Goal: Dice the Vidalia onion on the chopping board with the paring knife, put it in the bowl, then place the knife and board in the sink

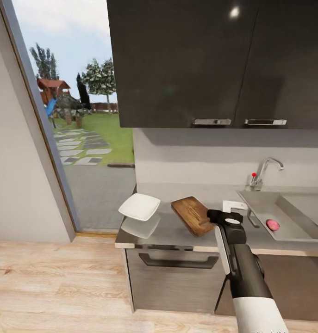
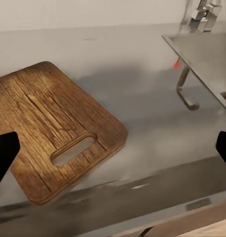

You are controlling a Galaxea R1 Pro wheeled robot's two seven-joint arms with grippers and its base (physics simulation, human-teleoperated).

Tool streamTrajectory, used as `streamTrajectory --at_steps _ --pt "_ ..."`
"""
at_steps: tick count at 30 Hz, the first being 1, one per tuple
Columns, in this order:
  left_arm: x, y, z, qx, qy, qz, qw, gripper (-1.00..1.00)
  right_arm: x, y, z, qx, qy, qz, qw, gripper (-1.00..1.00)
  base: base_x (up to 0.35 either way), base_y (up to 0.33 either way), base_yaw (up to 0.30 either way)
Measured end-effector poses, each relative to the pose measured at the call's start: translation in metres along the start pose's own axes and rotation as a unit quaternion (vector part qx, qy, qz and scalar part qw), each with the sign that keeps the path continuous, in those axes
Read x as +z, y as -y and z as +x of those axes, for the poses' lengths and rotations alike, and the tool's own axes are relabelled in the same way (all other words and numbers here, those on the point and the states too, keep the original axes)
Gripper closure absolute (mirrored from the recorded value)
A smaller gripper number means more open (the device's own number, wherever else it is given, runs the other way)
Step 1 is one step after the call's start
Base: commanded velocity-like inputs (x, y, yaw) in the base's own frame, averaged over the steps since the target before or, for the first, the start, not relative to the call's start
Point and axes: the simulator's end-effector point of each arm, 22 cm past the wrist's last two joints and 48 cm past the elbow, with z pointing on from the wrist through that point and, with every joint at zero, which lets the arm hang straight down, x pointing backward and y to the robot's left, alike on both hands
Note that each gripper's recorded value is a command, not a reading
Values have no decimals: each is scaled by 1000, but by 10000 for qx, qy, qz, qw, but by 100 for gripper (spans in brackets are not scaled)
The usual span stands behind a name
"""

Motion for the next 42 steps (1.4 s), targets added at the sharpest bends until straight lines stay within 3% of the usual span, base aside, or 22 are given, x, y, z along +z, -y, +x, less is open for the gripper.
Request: streamTrajectory --at_steps 13,23,26,33,42 --pt "0 0 1 0 -10 0 10000 -100 8 1 15 -66 -146 34 9999 -100 5 0 0" --pt "-1 1 6 7 -76 12 10000 -100 16 3 31 -97 -304 59 9995 -100 196 -5 0" --pt "-1 1 8 10 -96 12 10000 -100 19 8 36 -56 -363 109 9993 -100 73 -11 0" --pt "-1 1 10 14 -134 13 9999 -100 33 45 57 45 -611 408 9973 -100 8 -1 0" --pt "-2 0 14 13 -179 7 9998 -100 38 47 69 -1 -731 424 9964 -100 36 24 0"
